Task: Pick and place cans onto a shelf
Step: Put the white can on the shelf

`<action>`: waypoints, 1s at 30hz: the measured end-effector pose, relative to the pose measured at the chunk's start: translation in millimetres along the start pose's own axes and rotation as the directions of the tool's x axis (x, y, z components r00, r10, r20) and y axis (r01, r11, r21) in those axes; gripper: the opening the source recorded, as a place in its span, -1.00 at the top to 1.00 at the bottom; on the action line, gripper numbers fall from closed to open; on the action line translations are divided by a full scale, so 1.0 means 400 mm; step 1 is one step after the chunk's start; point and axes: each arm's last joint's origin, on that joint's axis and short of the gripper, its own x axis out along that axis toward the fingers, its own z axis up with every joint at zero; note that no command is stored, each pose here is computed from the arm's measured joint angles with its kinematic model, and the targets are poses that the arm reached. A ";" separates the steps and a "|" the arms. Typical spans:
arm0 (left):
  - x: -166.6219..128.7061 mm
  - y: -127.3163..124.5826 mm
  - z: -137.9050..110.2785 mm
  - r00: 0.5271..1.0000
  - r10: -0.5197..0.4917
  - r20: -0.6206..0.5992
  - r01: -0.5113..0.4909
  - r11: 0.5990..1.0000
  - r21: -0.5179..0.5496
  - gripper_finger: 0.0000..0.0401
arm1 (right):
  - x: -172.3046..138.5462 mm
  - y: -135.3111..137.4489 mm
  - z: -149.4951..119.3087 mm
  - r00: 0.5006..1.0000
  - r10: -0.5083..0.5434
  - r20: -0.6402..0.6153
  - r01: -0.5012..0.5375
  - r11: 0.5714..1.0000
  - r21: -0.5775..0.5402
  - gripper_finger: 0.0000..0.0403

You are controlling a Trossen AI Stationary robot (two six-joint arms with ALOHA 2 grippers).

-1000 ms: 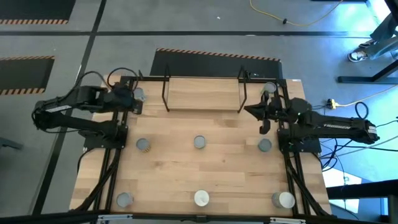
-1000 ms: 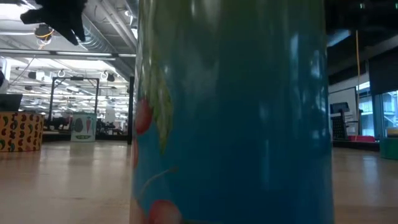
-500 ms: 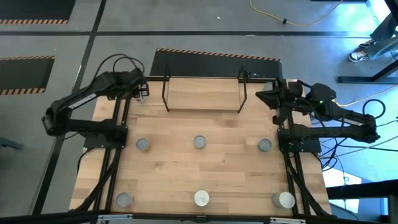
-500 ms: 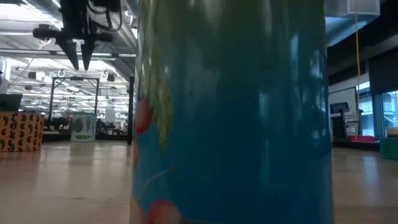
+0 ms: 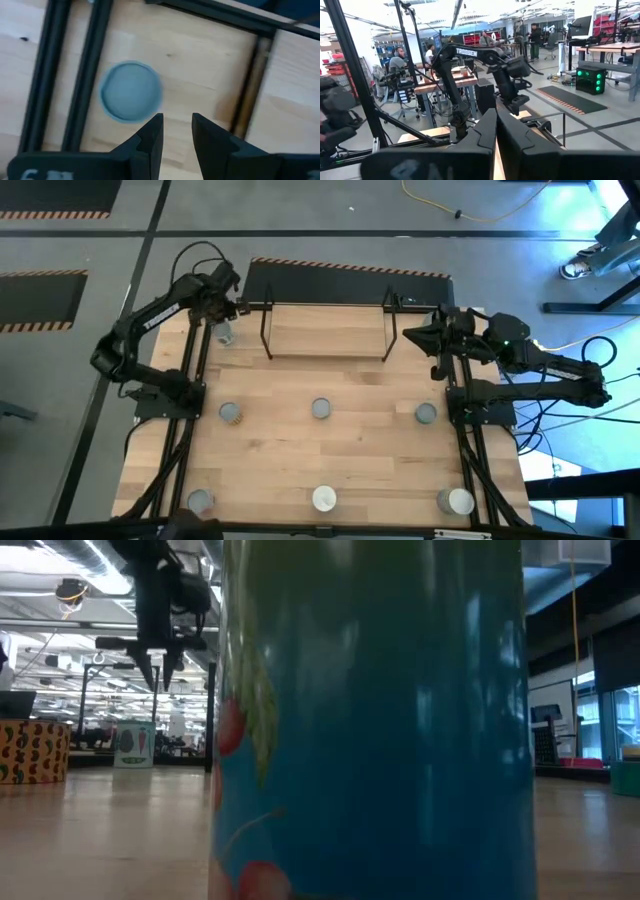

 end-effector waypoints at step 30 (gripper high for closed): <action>0.182 -0.002 0.066 0.963 0.118 -0.243 -0.141 0.987 -0.077 0.53 | 0.003 0.000 -0.001 1.000 0.000 0.003 0.000 1.000 -0.002 0.91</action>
